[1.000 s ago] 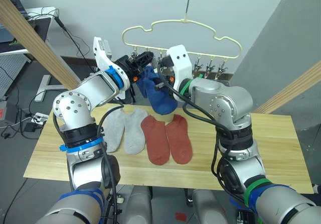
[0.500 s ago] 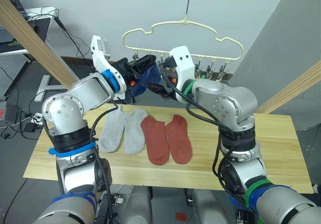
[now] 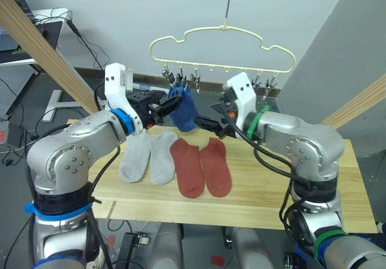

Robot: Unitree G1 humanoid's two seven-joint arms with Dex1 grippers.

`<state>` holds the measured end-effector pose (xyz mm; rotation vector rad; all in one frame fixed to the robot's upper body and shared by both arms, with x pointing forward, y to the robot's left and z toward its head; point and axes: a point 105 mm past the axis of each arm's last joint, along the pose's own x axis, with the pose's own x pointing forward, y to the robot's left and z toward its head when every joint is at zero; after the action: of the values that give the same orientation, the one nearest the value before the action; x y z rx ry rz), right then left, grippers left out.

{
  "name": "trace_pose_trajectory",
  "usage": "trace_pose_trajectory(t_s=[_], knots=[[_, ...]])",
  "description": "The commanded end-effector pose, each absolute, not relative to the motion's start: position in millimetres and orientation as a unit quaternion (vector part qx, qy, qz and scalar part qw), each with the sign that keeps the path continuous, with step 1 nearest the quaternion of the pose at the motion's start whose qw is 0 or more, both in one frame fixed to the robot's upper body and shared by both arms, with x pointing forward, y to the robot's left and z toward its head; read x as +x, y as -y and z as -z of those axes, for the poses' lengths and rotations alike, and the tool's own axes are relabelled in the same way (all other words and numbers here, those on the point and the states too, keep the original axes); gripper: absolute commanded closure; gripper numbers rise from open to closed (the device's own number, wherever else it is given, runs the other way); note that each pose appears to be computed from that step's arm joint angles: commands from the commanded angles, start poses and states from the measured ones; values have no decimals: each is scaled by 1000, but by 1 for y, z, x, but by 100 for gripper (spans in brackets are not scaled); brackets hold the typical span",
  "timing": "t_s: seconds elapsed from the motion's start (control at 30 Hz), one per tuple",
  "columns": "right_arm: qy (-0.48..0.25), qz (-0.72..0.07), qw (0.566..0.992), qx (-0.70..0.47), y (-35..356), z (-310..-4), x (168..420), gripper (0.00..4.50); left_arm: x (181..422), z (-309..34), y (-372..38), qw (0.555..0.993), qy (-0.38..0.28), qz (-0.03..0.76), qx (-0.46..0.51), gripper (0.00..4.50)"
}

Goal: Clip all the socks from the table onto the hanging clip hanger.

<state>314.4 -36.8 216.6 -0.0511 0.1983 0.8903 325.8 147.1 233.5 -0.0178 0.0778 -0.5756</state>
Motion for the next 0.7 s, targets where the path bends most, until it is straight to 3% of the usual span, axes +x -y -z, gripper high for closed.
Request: trace_pose_trajectory(t_s=[0.03,0.27,0.47,0.7], knots=[[-35,-462,885,-32,48,-235,295,59,318,-239,-152,964,-7,259,54,130],[-5,-488,872,-27,82,-237,277,59,309,-226,-165,972,-6,225,66,130],[10,-509,860,-30,105,-245,273,59,305,-239,-161,972,89,198,88,130],[10,-527,848,-50,113,-252,270,59,307,-244,-146,963,150,199,107,130]])
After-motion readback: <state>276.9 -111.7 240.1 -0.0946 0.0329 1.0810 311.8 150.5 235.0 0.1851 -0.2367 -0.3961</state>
